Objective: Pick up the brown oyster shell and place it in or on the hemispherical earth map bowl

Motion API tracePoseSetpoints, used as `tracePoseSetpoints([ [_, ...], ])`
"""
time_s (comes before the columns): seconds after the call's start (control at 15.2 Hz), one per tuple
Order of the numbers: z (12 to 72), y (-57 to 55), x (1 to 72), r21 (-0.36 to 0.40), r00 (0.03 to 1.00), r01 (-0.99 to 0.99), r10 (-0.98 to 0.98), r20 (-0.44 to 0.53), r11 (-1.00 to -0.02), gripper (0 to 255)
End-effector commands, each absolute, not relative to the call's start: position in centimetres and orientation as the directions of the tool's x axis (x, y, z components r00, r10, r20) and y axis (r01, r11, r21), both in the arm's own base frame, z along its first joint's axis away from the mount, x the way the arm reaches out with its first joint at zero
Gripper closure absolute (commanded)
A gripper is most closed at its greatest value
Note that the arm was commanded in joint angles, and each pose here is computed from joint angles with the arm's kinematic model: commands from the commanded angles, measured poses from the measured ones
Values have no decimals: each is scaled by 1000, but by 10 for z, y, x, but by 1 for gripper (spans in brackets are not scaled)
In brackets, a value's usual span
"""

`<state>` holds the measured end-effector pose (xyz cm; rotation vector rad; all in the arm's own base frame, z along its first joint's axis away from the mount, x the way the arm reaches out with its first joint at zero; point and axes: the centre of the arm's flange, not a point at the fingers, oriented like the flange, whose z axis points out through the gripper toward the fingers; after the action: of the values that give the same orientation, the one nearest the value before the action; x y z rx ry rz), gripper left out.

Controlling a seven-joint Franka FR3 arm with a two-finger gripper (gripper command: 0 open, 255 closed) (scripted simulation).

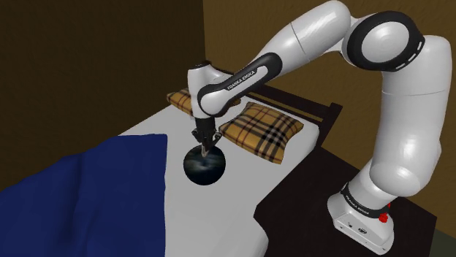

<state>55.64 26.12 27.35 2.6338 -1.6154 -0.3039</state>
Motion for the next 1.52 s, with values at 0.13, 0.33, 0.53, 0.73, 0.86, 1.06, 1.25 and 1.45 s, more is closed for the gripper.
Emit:
tracePoseSetpoints([
  [0.13,253,260,555,133,440,-879,-886,-147,-458,255],
  [0.33,237,260,555,133,440,-879,-886,-147,-458,255],
  [0.53,226,260,555,133,440,-879,-886,-147,-458,255],
  [0.73,226,260,555,133,440,-879,-886,-147,-458,255],
  [0.86,226,260,555,133,440,-879,-886,-147,-458,255],
  [1.06,226,260,555,133,440,-879,-886,-147,-458,0],
  [1.25,226,260,555,133,440,-879,-886,-147,-458,0],
  [1.45,239,259,557,133,440,-879,-886,-147,-458,0],
])
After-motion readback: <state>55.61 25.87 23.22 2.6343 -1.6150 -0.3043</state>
